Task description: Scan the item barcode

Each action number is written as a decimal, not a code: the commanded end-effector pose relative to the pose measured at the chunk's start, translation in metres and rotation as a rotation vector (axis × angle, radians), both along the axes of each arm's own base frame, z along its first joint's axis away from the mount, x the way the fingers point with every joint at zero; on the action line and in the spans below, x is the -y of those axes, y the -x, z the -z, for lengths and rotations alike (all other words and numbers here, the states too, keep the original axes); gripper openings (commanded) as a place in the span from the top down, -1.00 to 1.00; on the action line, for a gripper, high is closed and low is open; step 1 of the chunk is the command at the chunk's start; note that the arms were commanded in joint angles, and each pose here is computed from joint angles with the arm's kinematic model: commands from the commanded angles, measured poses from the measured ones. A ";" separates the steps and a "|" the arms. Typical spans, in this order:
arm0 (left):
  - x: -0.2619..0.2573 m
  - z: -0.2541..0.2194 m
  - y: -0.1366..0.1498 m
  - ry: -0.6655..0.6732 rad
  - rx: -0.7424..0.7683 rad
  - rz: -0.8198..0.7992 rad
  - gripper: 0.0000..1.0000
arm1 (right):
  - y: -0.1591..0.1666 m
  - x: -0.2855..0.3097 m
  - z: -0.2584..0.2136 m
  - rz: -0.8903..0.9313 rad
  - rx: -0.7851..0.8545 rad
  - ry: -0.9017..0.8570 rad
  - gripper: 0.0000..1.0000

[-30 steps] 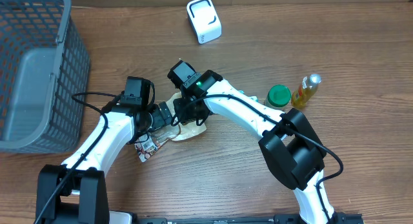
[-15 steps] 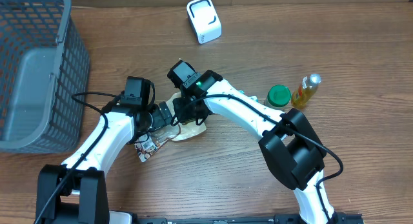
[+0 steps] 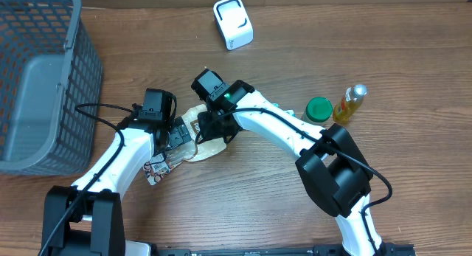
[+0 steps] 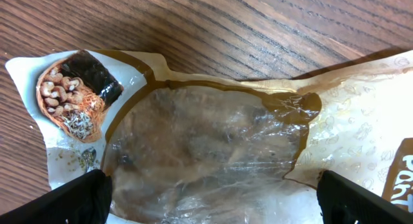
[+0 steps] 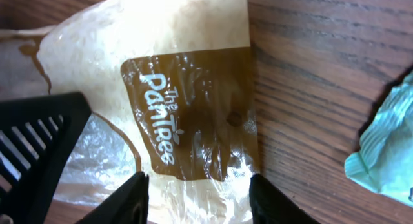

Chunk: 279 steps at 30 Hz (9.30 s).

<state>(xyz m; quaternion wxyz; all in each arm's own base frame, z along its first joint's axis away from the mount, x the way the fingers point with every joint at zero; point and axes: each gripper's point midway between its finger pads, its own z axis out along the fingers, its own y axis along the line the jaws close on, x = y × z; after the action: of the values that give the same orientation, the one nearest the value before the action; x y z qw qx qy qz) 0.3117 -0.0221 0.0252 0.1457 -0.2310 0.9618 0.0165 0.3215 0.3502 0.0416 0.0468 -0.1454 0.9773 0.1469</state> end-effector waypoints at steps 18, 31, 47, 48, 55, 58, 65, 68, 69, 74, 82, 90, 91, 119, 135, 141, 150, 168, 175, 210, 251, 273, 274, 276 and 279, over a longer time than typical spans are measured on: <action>0.013 -0.051 -0.023 0.065 0.057 0.136 0.80 | -0.030 0.008 -0.013 -0.049 0.092 -0.033 -0.18; -0.027 -0.045 0.029 -0.117 -0.165 0.046 0.91 | -0.033 -0.004 -0.018 -0.066 0.103 -0.095 -0.23; -0.007 0.027 0.028 -0.024 -0.294 0.160 0.92 | -0.029 -0.002 0.004 -0.066 0.103 -0.097 -0.26; -0.003 0.030 0.025 -0.004 -0.288 0.179 0.92 | -0.028 -0.001 0.006 -0.066 0.101 -0.096 -0.26; 0.009 0.040 0.019 0.031 -0.279 0.252 0.92 | -0.026 0.000 0.008 -0.067 0.095 -0.090 -0.24; 0.011 0.040 0.018 0.036 -0.275 0.277 0.92 | -0.030 -0.001 0.003 -0.065 0.109 -0.100 -0.22; 0.012 0.040 0.014 0.035 -0.261 0.282 0.92 | -0.047 -0.008 -0.029 -0.053 0.181 -0.157 -0.32; 0.012 0.040 0.012 0.033 -0.252 0.295 0.91 | -0.046 -0.007 -0.021 -0.050 0.167 -0.147 -0.34; 0.012 0.040 0.011 0.033 -0.249 0.297 0.92 | -0.045 -0.006 -0.018 -0.050 0.160 -0.143 -0.34; 0.015 0.040 0.009 0.048 -0.237 0.299 0.92 | -0.035 -0.010 0.004 -0.063 0.098 -0.154 -0.33; 0.022 0.040 0.003 0.079 -0.210 0.314 0.91 | -0.028 -0.014 0.036 -0.018 0.005 -0.162 -0.23; 0.030 0.039 0.000 0.118 -0.194 0.363 0.92 | -0.023 -0.026 0.018 -0.059 -0.037 -0.272 -0.24; 0.030 0.039 0.000 0.118 -0.191 0.364 0.92 | -0.026 -0.026 0.010 -0.070 -0.016 -0.283 -0.25; 0.028 0.045 0.003 0.115 -0.191 0.360 0.91 | -0.047 0.016 0.028 0.039 0.081 -0.071 -0.83; 0.034 0.052 0.006 0.152 -0.173 0.377 0.92 | -0.011 -0.044 0.022 -0.017 -0.175 -0.449 -0.83; 0.043 0.050 0.003 0.193 -0.156 0.409 0.91 | -0.016 -0.057 0.021 0.070 -0.201 -0.559 -0.82; 0.075 0.041 0.001 0.353 -0.098 0.561 0.92 | -0.007 -0.073 0.003 -0.035 -0.211 -0.722 -0.15; 0.081 0.004 -0.025 0.444 0.013 0.575 0.91 | -0.001 -0.071 -0.003 -0.147 -0.174 -0.744 0.22; 0.070 -0.015 -0.029 0.435 0.023 0.595 0.85 | -0.010 -0.056 -0.022 -0.183 -0.110 -0.744 0.29; 0.044 -0.007 -0.023 0.340 -0.036 0.465 0.86 | -0.015 -0.030 -0.031 -0.200 -0.128 -0.758 -0.07; -0.025 -0.179 -0.117 0.105 0.388 0.337 -0.99 | -0.010 -0.034 -0.035 -0.260 -0.109 -0.786 0.27; -0.024 -0.178 -0.117 0.106 0.385 0.339 -0.99 | -0.010 -0.033 -0.035 -0.257 -0.115 -0.784 0.35; -0.024 -0.178 -0.117 0.106 0.385 0.338 -0.99 | -0.009 -0.033 -0.035 -0.257 -0.116 -0.783 0.34; -0.024 -0.178 -0.117 0.106 0.385 0.339 -0.99 | -0.009 -0.033 -0.035 -0.257 -0.117 -0.782 0.34; -0.024 -0.178 -0.117 0.106 0.385 0.338 -0.99 | -0.010 -0.033 -0.034 -0.277 -0.096 -0.782 0.33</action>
<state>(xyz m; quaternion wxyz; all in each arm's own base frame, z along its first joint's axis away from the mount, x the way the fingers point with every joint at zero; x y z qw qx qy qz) 0.4277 0.0041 0.2031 0.3141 -0.0726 0.9410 -0.1032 0.3325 0.3809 0.0534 0.0129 -0.2150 0.8367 0.5036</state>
